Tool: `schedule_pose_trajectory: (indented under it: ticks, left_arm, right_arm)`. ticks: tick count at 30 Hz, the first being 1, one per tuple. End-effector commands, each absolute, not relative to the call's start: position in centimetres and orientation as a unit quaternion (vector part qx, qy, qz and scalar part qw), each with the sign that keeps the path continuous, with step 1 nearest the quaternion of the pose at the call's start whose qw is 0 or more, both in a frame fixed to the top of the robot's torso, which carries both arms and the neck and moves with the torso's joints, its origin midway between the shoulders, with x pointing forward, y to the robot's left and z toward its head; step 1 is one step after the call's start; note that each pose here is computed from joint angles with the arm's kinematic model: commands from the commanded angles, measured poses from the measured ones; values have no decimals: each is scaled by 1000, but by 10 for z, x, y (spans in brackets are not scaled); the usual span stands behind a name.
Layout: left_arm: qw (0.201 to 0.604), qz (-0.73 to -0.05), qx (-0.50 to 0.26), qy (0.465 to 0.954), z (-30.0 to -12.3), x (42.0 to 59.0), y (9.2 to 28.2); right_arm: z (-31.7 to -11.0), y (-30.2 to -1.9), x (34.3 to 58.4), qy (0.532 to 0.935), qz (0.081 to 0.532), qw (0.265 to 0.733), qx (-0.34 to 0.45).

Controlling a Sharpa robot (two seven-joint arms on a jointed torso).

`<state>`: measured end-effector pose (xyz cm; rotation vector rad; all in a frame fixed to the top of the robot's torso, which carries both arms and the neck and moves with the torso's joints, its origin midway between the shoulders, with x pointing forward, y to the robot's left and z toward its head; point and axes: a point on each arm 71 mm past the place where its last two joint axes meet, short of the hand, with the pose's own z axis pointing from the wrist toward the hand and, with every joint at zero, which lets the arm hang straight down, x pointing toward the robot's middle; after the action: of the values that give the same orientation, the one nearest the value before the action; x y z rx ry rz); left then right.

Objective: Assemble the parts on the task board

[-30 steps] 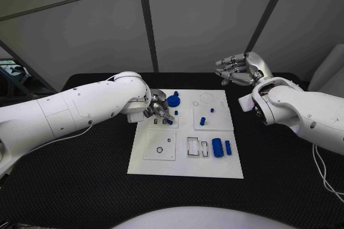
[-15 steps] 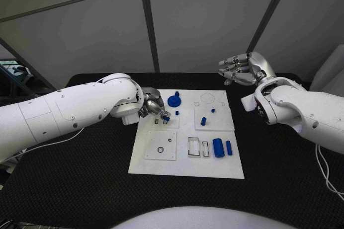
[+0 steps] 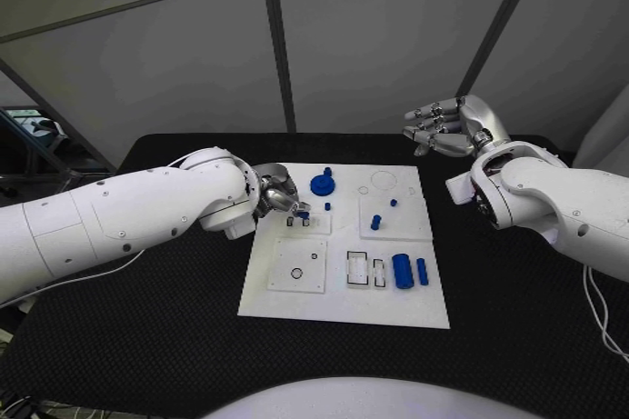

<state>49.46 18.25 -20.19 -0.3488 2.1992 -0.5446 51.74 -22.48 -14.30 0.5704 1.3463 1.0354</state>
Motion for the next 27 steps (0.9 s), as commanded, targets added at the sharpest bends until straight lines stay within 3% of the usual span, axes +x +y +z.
schedule_pose_trajectory:
  ticks: [1, 12, 27]
  left_arm:
    - [472, -210, -142, 844, -200, 496, 184]
    - [495, -198, -123, 837, -208, 493, 180]
    - [474, -183, -87, 857, -214, 490, 174]
  right_arm:
    - [-141, -224, 517, 588, 452, 626, 241]
    - [-141, -223, 517, 591, 452, 627, 229]
    - [-142, -220, 517, 596, 455, 623, 223]
